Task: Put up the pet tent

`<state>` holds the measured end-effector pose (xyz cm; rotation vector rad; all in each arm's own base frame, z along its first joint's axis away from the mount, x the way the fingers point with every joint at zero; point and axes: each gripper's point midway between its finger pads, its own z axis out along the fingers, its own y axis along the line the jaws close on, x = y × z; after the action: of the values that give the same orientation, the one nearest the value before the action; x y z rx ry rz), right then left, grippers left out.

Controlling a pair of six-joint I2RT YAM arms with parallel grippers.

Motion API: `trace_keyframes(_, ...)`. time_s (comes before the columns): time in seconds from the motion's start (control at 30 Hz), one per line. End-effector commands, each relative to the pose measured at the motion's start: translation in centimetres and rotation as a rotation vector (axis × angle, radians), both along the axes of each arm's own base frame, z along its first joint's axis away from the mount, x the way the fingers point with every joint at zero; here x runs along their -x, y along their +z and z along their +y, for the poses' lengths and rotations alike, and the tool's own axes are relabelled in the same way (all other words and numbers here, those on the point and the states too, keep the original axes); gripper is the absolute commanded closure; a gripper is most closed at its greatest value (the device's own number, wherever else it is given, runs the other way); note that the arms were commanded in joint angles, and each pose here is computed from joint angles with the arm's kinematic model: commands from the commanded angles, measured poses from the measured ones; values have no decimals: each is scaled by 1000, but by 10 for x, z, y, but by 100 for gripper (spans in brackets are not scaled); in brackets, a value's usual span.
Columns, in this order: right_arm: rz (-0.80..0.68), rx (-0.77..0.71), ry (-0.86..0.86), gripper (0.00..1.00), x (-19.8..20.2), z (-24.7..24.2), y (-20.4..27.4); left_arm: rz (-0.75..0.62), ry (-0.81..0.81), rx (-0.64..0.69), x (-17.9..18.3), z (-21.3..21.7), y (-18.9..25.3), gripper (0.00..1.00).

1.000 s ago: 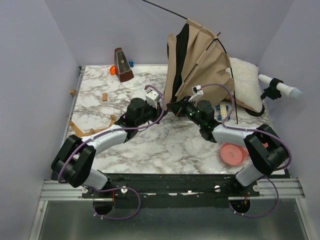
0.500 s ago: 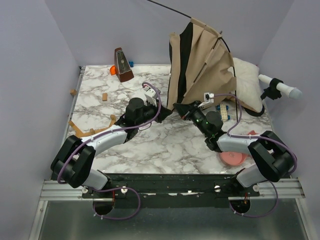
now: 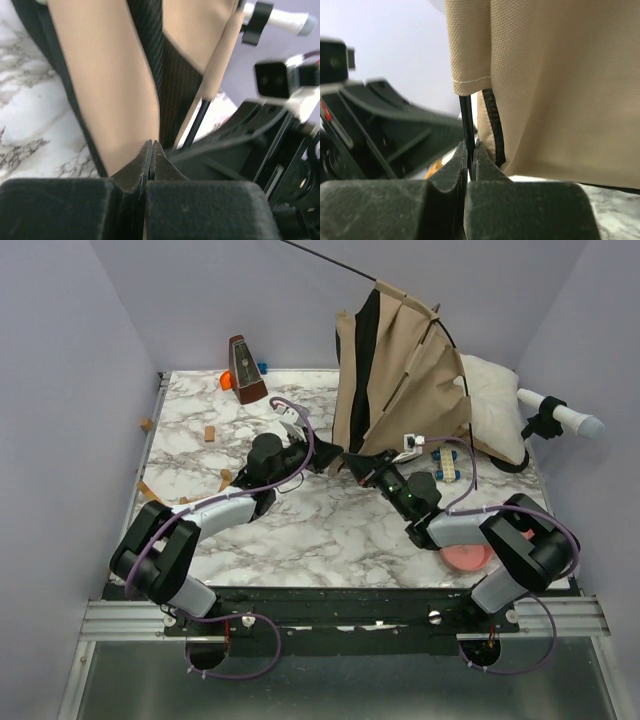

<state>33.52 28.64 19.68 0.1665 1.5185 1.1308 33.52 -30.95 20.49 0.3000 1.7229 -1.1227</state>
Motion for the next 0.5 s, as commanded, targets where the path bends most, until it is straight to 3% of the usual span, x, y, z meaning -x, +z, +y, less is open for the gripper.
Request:
trace_keyframes(0.0,83,42,81,100,16,15,-32,-167,25,132,-12,0,62,100)
trace_keyframes(0.13,88,77,73,100,17,12,-33,-155,19,118,-6,12,58,94)
trace_keyframes(0.27,79,128,65,100,18,8,-32,-165,52,74,4,39,55,67)
trace_keyframes(0.47,94,233,80,100,23,4,-41,-175,155,-116,20,79,49,29)
